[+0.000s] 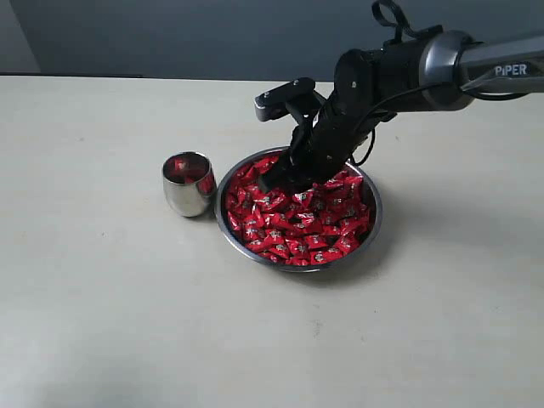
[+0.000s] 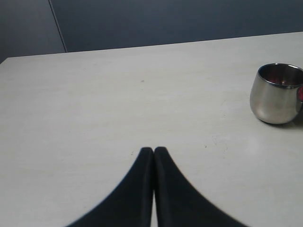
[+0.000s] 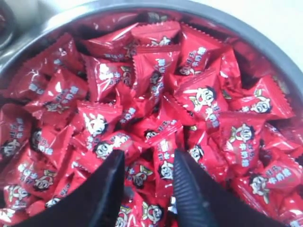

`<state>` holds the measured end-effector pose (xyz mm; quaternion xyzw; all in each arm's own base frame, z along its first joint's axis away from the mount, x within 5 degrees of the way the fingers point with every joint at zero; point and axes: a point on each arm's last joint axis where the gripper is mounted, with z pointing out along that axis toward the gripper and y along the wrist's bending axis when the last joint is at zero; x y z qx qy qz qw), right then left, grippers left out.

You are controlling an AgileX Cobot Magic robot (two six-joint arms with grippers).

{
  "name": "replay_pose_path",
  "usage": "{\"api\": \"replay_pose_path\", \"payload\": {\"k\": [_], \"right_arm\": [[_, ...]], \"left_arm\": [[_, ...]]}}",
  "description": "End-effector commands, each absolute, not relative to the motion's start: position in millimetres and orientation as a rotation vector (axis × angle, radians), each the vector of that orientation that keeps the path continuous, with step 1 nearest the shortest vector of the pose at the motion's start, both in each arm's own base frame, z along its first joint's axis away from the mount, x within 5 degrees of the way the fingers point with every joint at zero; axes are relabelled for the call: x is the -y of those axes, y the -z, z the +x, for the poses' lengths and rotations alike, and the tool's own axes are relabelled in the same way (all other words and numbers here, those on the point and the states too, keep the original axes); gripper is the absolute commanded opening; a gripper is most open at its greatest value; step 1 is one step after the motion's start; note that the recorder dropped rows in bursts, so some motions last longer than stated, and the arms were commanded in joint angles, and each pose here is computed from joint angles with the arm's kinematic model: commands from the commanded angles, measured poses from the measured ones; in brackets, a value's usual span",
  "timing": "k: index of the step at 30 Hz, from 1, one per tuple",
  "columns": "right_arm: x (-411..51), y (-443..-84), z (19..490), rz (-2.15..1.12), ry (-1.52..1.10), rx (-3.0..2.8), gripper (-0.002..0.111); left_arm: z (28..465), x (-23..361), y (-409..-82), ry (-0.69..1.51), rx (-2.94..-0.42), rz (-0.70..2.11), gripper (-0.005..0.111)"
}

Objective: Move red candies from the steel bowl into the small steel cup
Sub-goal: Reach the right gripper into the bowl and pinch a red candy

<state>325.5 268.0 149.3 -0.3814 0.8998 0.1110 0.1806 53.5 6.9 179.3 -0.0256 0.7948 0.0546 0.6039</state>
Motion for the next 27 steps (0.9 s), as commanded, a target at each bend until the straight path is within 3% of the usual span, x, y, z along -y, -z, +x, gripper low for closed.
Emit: {"api": "replay_pose_path", "payload": {"k": [1,21,23,27], "right_arm": [[-267,-138,329,-1.100,-0.290,-2.543,0.053],[-266,-129,334,-1.153,-0.221,-2.492,0.048],[-266,-125,334,-1.158,-0.218,-2.502,0.043],[-267,-117,335,-1.159,-0.215,-2.510,0.020]], "left_arm": [[53,-7,-183,-0.124,-1.820,-0.055,0.000],[53,-7,-183,-0.124,-1.820,-0.055,0.000],[53,-7,-183,-0.124,-1.821,-0.055,0.000],[53,-7,-183,-0.124,-1.821,-0.055,0.000]]}}
